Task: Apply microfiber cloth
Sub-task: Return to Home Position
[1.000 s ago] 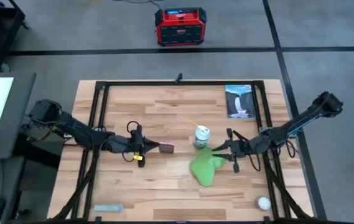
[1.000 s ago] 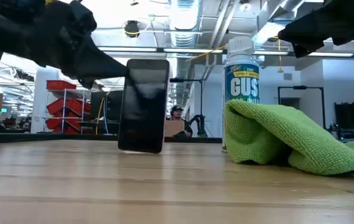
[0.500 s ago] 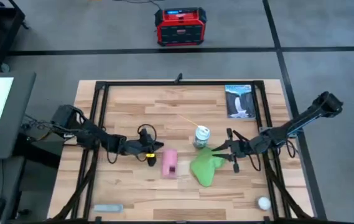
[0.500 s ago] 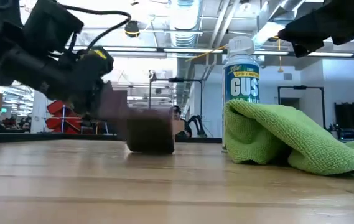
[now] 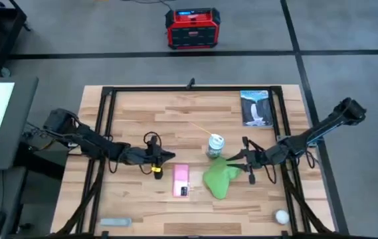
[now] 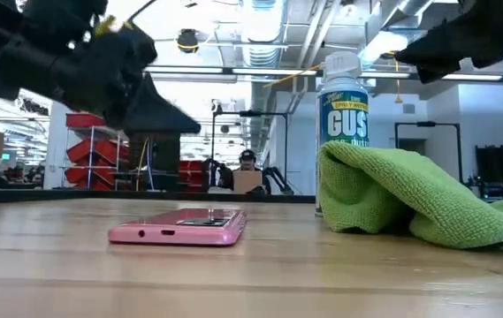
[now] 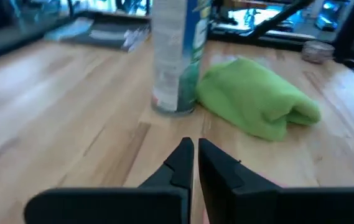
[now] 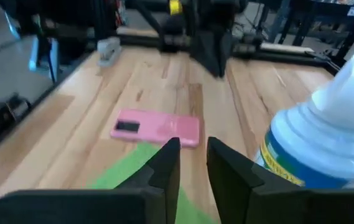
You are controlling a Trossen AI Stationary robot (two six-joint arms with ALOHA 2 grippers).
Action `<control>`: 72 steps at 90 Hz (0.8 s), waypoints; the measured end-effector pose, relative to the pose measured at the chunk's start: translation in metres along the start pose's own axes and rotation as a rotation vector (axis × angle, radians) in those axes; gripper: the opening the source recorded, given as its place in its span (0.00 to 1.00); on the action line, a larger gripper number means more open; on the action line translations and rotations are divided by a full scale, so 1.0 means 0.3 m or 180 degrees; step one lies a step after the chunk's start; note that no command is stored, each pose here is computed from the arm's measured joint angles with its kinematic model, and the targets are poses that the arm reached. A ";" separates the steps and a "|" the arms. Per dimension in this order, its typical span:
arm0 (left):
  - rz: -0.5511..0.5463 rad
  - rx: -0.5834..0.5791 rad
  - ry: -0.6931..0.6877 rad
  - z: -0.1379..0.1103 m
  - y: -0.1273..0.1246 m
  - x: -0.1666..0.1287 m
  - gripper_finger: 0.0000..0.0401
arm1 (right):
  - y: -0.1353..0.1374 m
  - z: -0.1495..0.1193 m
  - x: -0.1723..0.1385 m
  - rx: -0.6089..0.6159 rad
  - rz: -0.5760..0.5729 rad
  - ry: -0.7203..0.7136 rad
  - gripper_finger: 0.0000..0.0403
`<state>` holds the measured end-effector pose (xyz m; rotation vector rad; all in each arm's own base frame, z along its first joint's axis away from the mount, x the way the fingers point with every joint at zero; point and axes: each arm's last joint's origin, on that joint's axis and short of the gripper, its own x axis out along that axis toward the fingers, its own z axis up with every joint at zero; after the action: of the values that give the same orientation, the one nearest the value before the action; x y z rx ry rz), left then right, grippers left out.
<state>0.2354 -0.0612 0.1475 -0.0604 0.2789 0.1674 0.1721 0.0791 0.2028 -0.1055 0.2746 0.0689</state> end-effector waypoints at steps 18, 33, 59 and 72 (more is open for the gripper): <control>-0.0020 0.0318 0.0141 0.055 0.019 -0.084 0.00 | -0.015 0.011 -0.088 -0.0093 -0.0081 0.0009 0.01; -0.0069 0.0540 0.0081 0.106 0.040 -0.162 0.00 | -0.042 0.027 -0.181 -0.0030 -0.0043 -0.0153 0.00; -0.0135 0.0744 0.0089 0.139 0.080 -0.261 0.00 | -0.088 -0.021 -0.263 0.0047 -0.0096 -0.0324 0.00; -0.0187 0.0803 0.0018 0.154 0.095 -0.299 0.00 | -0.111 -0.037 -0.300 0.0089 -0.0099 -0.0534 0.00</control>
<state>0.1580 -0.0432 0.2158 0.1808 0.3018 0.0729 0.0854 0.0400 0.2201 -0.0757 0.1062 0.0426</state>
